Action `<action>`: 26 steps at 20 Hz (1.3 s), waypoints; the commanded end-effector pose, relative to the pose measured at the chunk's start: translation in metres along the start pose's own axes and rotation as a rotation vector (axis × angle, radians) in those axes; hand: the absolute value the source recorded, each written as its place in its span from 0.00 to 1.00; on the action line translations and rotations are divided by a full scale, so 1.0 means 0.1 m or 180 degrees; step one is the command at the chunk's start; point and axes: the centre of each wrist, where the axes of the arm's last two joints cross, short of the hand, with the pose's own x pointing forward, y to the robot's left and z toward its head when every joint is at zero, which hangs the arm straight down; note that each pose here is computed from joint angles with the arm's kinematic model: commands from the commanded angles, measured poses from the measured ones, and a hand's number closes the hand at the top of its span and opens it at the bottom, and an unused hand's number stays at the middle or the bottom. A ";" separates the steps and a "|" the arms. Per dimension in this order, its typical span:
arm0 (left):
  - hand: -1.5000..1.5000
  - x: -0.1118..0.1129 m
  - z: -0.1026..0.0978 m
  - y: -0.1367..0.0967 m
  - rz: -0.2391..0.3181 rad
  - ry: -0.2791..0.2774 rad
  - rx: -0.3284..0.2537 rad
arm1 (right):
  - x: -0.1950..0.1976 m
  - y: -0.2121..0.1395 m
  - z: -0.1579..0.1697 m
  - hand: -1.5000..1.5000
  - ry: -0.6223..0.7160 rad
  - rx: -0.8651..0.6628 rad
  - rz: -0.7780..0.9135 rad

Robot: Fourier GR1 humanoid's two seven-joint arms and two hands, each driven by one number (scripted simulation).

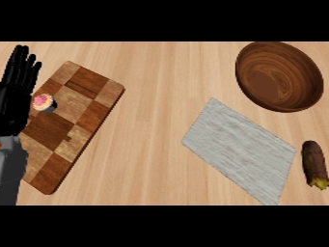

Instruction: Pick the lemon from the placemat and place it in the bowl

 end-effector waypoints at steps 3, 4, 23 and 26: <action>0.50 -0.13 0.04 0.07 0.0004 0.0017 0.0025 | 0.03 0.51 -0.41 1.00 -0.0387 0.0576 -0.0337; 0.50 0.00 -0.02 0.16 -0.0020 0.0000 0.0062 | 0.02 0.44 -0.37 1.00 -0.0355 0.0547 -0.0243; 0.50 0.06 -0.02 0.03 0.0021 -0.0019 0.0003 | -0.12 1.40 -0.60 0.00 -0.0074 -0.0141 -0.1647; 0.50 0.04 -0.01 0.04 0.0009 -0.0038 0.0012 | -0.26 1.35 -0.39 0.00 -0.0010 -0.0691 -0.1808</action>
